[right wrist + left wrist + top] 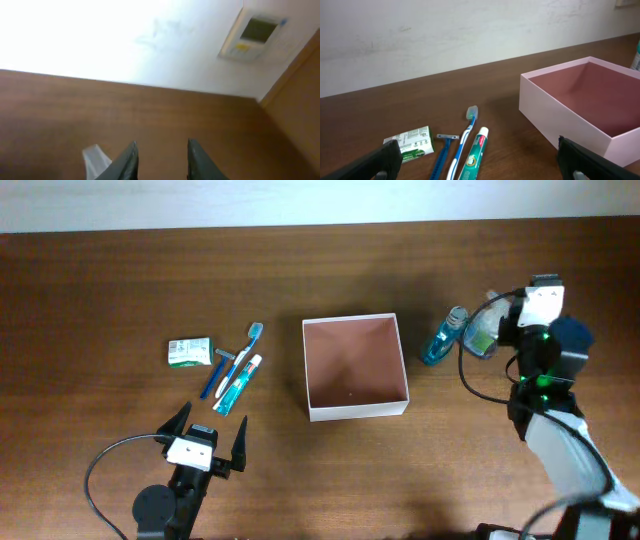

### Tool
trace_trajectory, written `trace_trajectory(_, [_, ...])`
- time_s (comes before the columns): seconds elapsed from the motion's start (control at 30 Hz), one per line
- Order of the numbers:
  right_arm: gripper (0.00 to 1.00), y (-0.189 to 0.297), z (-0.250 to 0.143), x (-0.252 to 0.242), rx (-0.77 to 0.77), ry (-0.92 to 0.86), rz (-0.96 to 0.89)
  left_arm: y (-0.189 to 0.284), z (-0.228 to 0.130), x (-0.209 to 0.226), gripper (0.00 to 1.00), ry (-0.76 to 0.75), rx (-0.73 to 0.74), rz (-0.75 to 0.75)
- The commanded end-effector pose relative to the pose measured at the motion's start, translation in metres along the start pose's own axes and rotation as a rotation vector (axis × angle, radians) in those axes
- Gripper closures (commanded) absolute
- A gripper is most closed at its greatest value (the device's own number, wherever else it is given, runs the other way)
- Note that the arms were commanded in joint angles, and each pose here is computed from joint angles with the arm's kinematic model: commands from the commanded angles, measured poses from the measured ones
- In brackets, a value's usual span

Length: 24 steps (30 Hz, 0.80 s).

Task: Pack container
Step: 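Close the right gripper on the soap bottle pump and lift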

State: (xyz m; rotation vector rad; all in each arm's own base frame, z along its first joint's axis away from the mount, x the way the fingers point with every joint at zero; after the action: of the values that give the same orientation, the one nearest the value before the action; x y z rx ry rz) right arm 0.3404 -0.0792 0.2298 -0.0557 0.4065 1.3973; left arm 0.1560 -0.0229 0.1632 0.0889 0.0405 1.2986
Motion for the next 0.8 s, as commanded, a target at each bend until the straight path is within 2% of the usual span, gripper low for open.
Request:
trace_trajectory(0.0, [0.73, 0.011, 0.025, -0.005, -0.069, -0.004, -0.008, 0.000, 0.000, -0.001, 0.00, -0.016, -0.002, -0.010])
trace_trajectory(0.1, [0.73, 0.016, 0.029, -0.007, -0.079, -0.004, -0.011, 0.000, 0.000, -0.001, 0.00, -0.016, -0.002, -0.010])
trace_trajectory(0.2, [0.57, 0.017, 0.026, -0.005, -0.050, -0.005, -0.003, 0.000, 0.000, -0.001, 0.00, -0.016, -0.002, -0.010])
trace_trajectory(0.23, [0.43, 0.016, 0.019, -0.003, -0.010, -0.007, 0.011, 0.000, 0.000, -0.001, 0.00, -0.016, -0.002, -0.010])
trace_trajectory(0.27, [0.40, 0.015, 0.013, -0.001, 0.020, -0.009, 0.021, 0.000, 0.000, -0.001, 0.00, -0.016, -0.002, -0.011])
trace_trajectory(0.4, [0.35, 0.016, -0.014, 0.011, 0.186, -0.082, 0.103, 0.000, 0.000, -0.001, 0.00, -0.016, -0.002, -0.010])
trace_trajectory(0.57, [0.24, 0.019, -0.021, 0.017, 0.238, -0.117, 0.150, 0.000, 0.000, -0.001, 0.00, -0.016, -0.002, -0.010])
trace_trajectory(0.63, [0.14, 0.019, -0.022, 0.017, 0.244, -0.117, 0.153, 0.000, 0.000, -0.001, 0.00, -0.016, -0.002, -0.010])
trace_trajectory(0.77, [0.04, 0.017, -0.027, 0.018, 0.259, -0.118, 0.157, 0.000, 0.000, -0.001, 0.00, -0.016, -0.002, -0.010])
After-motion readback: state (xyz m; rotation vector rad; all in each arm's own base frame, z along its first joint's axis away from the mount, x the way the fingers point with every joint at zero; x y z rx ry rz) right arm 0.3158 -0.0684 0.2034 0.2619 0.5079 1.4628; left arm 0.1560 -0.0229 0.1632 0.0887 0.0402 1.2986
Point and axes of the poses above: each gripper's point midway between its finger pads, its own y axis back along the fingers, its own x axis along the line the jaws close on, z = x × y, the point moved 9 cm from there along y, back along the fingers, and after that the axes turned 4 degrees about y, right-handed, at the moved point
